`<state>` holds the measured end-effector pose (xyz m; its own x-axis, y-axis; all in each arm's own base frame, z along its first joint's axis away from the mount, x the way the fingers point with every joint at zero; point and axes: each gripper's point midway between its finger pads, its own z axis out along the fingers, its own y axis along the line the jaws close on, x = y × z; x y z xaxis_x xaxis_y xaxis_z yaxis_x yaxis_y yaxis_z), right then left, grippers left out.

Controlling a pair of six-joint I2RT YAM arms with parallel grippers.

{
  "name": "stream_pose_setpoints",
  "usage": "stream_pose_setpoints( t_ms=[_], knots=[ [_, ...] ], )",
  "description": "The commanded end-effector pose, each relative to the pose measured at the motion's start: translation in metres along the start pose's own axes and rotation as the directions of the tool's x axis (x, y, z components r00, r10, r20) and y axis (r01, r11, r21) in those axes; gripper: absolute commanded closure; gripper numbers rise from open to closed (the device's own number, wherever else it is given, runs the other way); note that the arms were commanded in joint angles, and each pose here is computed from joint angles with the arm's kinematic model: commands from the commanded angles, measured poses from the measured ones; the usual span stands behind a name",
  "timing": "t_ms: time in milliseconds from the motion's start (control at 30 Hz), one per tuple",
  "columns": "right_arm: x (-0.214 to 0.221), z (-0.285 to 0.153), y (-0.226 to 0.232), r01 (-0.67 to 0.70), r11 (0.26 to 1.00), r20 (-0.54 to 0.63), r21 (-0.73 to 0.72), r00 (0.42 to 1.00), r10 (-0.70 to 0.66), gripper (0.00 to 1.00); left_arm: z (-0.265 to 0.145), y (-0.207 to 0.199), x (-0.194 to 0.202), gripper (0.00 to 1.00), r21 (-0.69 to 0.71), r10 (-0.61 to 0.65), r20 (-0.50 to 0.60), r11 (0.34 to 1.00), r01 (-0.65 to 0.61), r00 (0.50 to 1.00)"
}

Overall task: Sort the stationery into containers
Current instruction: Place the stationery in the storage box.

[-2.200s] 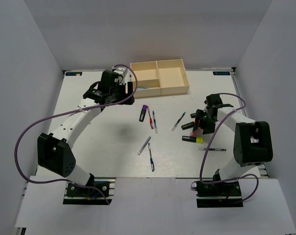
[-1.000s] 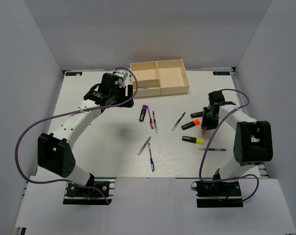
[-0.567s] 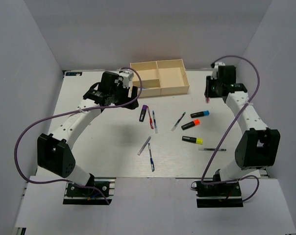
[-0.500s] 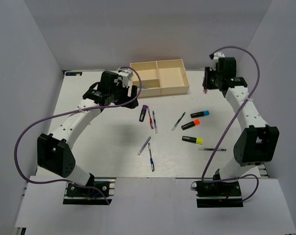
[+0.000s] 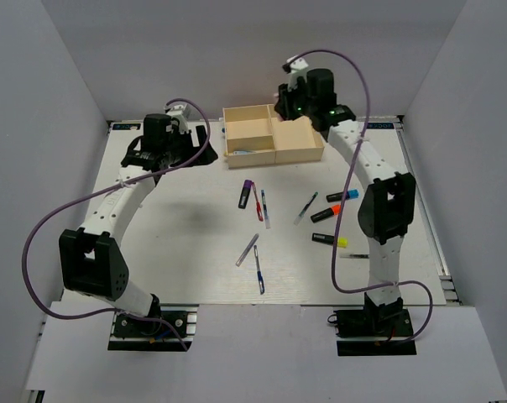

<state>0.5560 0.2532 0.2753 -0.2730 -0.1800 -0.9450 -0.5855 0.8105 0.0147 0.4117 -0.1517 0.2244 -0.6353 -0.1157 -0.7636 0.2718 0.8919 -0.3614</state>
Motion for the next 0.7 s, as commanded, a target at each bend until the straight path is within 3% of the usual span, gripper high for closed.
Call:
stream_pose_setpoints(
  t_ms=[0,133,267,667],
  knots=[
    [-0.036,0.018,0.041,0.152,0.986,0.159,-0.071,0.977,-0.139,1.0,-0.009,-0.004,-0.015,0.05,0.06,-0.048,0.069,0.997,0.044,0.996],
    [-0.018,0.038,0.071,0.314,0.948,0.197,-0.047,0.934,-0.299,1.0,-0.012,0.001,-0.013,0.05,0.067,-0.057,0.075,0.996,0.052,0.996],
    [0.019,0.054,0.082,0.42,0.907,0.148,-0.043,0.9,-0.41,1.0,-0.012,0.004,-0.007,0.05,0.074,-0.062,0.063,0.996,0.057,0.996],
    [0.066,0.088,0.078,0.457,0.889,0.07,-0.004,0.887,-0.456,1.0,-0.02,0.003,-0.001,0.04,0.102,-0.012,0.102,0.995,0.002,0.995]
  ],
)
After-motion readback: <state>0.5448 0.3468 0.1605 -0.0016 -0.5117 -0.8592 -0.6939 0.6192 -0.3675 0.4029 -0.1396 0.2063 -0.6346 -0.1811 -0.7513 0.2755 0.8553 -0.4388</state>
